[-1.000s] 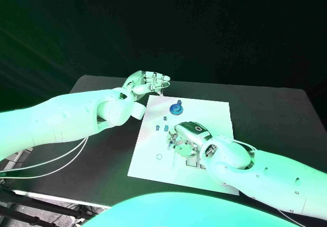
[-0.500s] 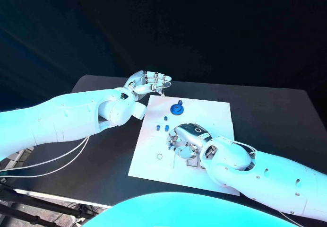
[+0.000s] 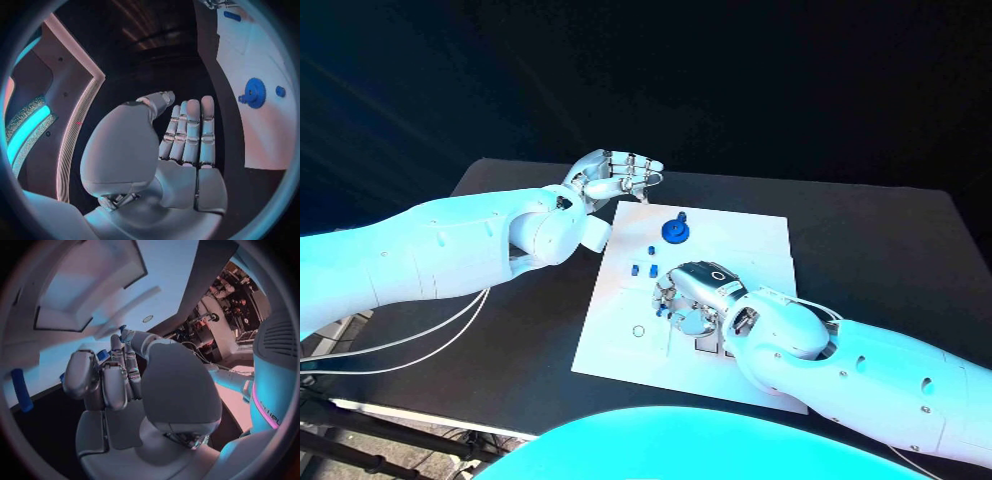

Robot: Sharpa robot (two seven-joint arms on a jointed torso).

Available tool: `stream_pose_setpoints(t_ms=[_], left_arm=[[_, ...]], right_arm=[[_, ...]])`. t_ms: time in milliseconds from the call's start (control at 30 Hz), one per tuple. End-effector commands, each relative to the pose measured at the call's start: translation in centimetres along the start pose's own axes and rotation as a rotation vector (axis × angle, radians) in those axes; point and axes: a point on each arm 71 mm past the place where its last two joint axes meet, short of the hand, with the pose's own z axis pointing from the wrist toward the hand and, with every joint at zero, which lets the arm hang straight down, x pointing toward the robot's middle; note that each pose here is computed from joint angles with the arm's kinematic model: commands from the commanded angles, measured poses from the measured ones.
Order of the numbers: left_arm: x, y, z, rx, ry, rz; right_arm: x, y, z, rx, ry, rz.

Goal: Assemble the parts on the task board

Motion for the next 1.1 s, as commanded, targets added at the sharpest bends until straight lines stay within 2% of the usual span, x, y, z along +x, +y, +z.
stream_pose_setpoints(t_ms=[33,567,867,1100], left_arm=[[0.18,-0.10,0.07,0.003,0.008,-0.008],[0.16,-0.10,0.06,0.001,0.007,-0.008],[0.08,-0.07,0.03,-0.002,0.007,-0.007],[-0.05,-0.05,-0.01,-0.005,0.005,-0.007]], right_arm=[[0.8,0.1,0.0,-0.002,0.042,-0.035],[1.5,0.5,0.1,-0.017,0.087,-0.051],[0.8,0.0,-0.3,0.006,0.006,-0.031],[0.1,-0.2,-1.3,0.010,-0.054,-0.012]])
